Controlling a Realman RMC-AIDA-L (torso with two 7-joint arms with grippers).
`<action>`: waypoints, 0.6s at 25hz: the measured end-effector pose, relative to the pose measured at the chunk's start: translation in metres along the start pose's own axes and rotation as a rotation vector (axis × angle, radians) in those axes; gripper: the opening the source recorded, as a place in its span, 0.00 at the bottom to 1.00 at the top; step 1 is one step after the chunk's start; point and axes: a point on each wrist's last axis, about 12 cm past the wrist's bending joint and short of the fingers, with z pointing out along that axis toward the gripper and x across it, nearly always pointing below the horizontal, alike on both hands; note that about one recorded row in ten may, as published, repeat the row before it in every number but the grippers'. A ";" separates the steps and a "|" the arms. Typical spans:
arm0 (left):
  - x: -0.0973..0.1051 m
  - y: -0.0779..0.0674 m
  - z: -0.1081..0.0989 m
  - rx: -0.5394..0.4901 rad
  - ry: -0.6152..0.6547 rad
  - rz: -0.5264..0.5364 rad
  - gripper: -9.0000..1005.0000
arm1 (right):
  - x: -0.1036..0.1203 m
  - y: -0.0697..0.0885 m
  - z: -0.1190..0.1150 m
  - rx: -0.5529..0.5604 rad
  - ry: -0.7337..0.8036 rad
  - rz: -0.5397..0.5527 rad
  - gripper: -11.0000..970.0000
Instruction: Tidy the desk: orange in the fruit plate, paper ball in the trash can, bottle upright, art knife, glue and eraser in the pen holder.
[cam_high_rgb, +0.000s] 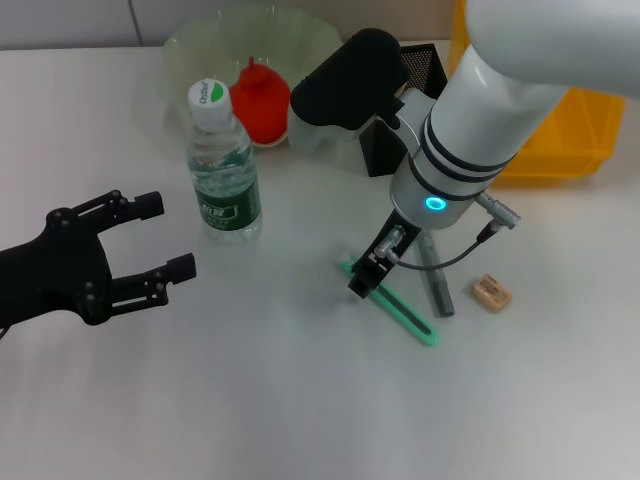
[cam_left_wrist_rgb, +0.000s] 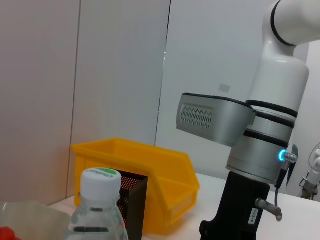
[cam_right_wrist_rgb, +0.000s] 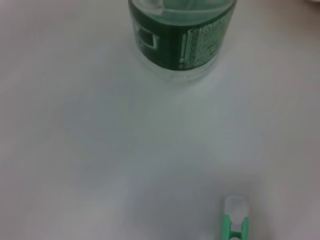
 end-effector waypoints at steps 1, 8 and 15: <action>0.000 0.000 0.000 0.000 0.000 0.000 0.84 | 0.000 0.000 0.000 0.001 -0.001 0.000 0.41; -0.002 0.002 0.002 0.002 -0.001 0.006 0.84 | -0.002 -0.002 0.005 0.020 0.014 -0.005 0.48; -0.002 0.002 0.002 0.003 -0.001 0.007 0.84 | -0.003 0.000 0.007 0.034 0.019 -0.031 0.45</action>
